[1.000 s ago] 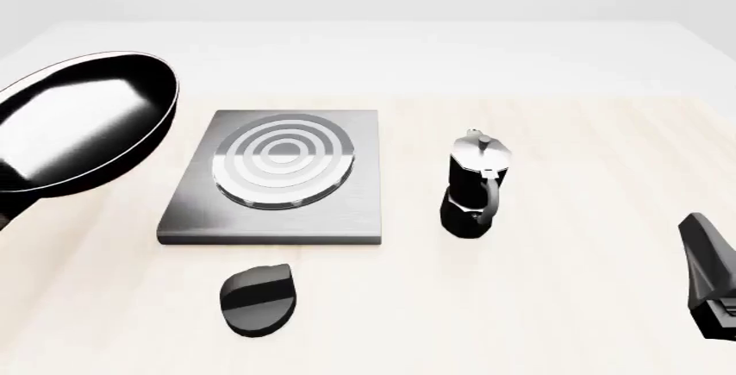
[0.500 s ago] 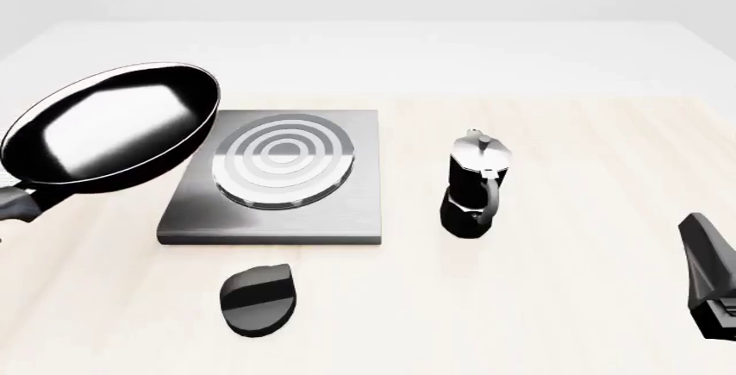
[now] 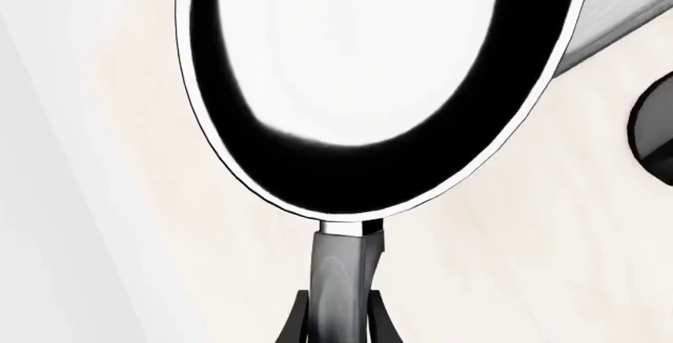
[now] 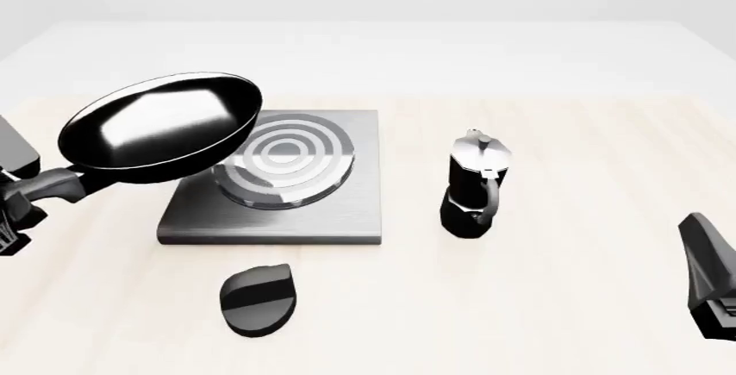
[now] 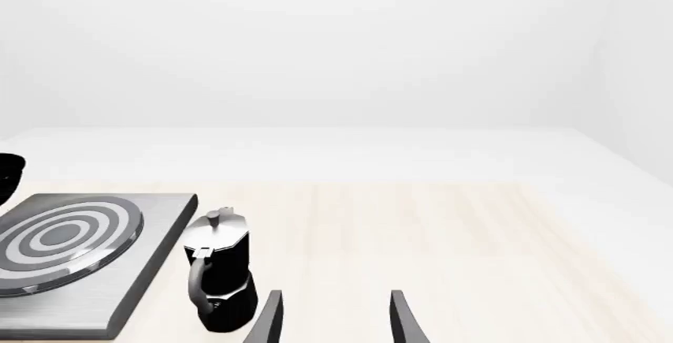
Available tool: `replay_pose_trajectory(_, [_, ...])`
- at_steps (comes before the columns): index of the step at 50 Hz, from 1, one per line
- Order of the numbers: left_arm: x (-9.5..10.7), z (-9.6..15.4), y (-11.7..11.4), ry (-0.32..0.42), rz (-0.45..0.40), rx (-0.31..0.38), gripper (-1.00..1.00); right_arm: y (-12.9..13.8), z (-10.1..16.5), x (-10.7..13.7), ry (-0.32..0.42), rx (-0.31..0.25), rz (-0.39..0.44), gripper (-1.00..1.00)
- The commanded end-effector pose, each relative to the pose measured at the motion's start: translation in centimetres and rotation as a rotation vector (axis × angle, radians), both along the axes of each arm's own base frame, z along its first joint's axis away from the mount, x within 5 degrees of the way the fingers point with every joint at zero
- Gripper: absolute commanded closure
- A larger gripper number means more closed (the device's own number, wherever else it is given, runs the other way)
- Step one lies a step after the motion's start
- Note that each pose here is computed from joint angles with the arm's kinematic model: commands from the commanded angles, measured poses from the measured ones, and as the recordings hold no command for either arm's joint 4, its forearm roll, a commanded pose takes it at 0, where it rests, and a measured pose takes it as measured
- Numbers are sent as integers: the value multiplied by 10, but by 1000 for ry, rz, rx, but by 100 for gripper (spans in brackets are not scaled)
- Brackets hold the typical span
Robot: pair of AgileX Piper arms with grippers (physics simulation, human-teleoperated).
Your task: Turn on the stove and put the frying pan on it.
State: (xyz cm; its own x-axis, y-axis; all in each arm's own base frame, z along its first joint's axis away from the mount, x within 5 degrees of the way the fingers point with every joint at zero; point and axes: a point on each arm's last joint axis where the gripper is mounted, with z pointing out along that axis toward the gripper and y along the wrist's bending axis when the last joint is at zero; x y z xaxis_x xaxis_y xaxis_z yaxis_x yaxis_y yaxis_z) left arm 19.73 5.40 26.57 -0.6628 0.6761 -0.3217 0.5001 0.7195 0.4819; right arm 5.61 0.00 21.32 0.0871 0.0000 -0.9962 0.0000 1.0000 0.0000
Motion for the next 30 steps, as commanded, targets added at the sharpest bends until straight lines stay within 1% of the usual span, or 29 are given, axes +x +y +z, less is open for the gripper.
replay_pose_trajectory(1, [29,-13,-15,-30,-66,-23,100,0,0,0,0,0,0,-100])
replay_pose_trajectory(7, [35,-16,-21,-29,-103,-19,100,0,0,0,0,0,0,-100])
replay_pose_trajectory(14, [41,-11,-31,-36,-136,-26,100,0,0,0,0,0,0,-100])
replay_pose_trajectory(23, [45,-18,-37,-31,-177,-16,100,0,0,0,0,0,0,-100])
replay_pose_trajectory(30, [53,-23,-45,-25,-208,-21,100,0,0,0,0,0,0,-100])
